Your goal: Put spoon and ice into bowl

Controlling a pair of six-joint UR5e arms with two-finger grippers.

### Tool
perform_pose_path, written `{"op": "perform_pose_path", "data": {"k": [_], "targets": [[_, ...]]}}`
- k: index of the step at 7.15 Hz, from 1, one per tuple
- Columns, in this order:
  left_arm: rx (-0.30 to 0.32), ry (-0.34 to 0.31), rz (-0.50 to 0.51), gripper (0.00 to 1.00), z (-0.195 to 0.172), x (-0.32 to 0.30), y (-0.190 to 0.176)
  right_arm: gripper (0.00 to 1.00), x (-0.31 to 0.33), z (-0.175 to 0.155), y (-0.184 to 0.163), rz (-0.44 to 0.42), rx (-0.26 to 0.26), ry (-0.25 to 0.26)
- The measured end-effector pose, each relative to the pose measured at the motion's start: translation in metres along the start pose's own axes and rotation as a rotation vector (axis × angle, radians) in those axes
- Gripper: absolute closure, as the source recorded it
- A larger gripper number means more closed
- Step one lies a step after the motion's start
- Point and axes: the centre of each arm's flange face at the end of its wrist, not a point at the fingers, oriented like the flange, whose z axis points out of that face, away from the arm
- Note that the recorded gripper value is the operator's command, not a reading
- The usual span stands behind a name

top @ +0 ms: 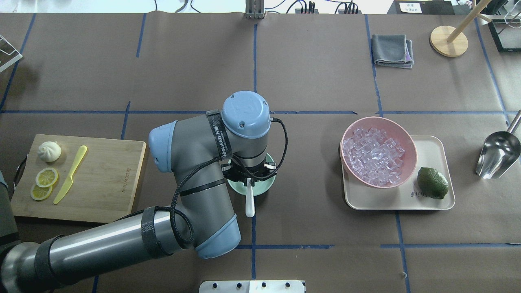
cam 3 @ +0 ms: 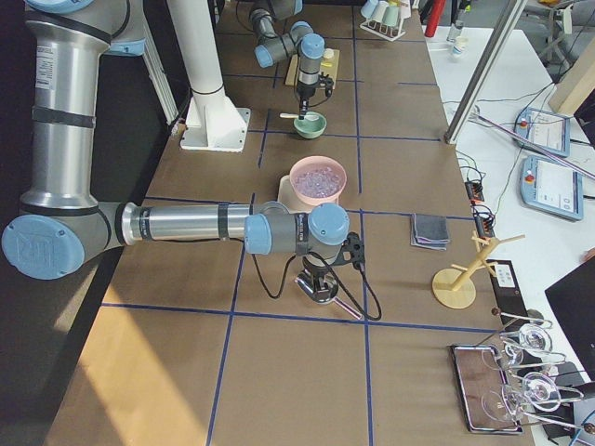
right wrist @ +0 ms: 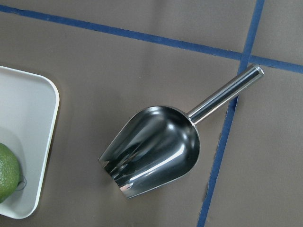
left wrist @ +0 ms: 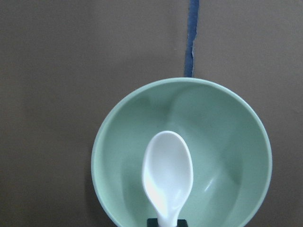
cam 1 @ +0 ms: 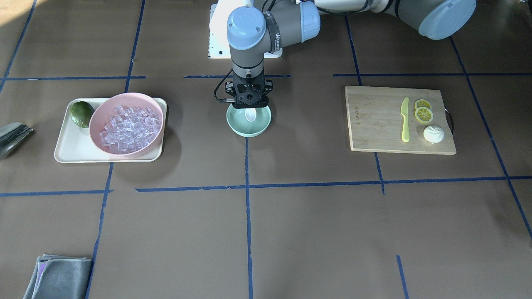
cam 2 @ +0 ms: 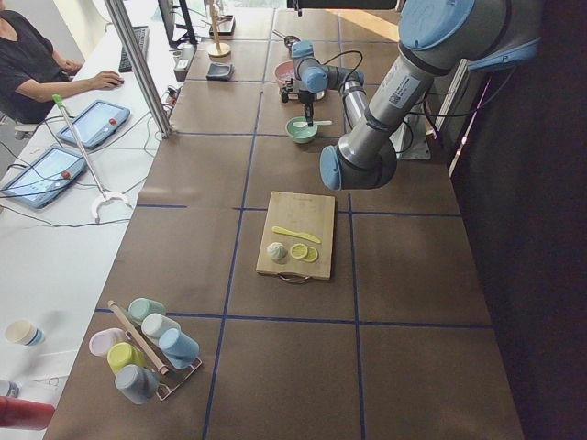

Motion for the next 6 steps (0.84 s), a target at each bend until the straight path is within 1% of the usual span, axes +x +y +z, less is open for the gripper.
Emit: {"op": "perform_pose_path", "data": {"k": [2, 4, 5, 6], "targets": [[0.027, 0.007, 0.010, 0.63, 0.0026, 0.0122, -0.0075, 0.01, 0.0000, 0.0001, -0.0002, 0.000, 0.000, -0.001], [0.034, 0.007, 0.011, 0.45, 0.0079, 0.0128, -0.0108, 0.01, 0.0005, 0.0006, 0.0001, 0.002, -0.001, -0.002], [0.035, 0.007, 0.011, 0.41, 0.0087, 0.0124, -0.0111, 0.01, 0.0008, 0.0009, 0.0003, 0.002, -0.002, -0.002], [0.035, 0.008, 0.012, 0.39, 0.0084, 0.0124, -0.0112, 0.01, 0.0009, 0.0009, 0.0003, 0.003, -0.002, -0.002]]}}
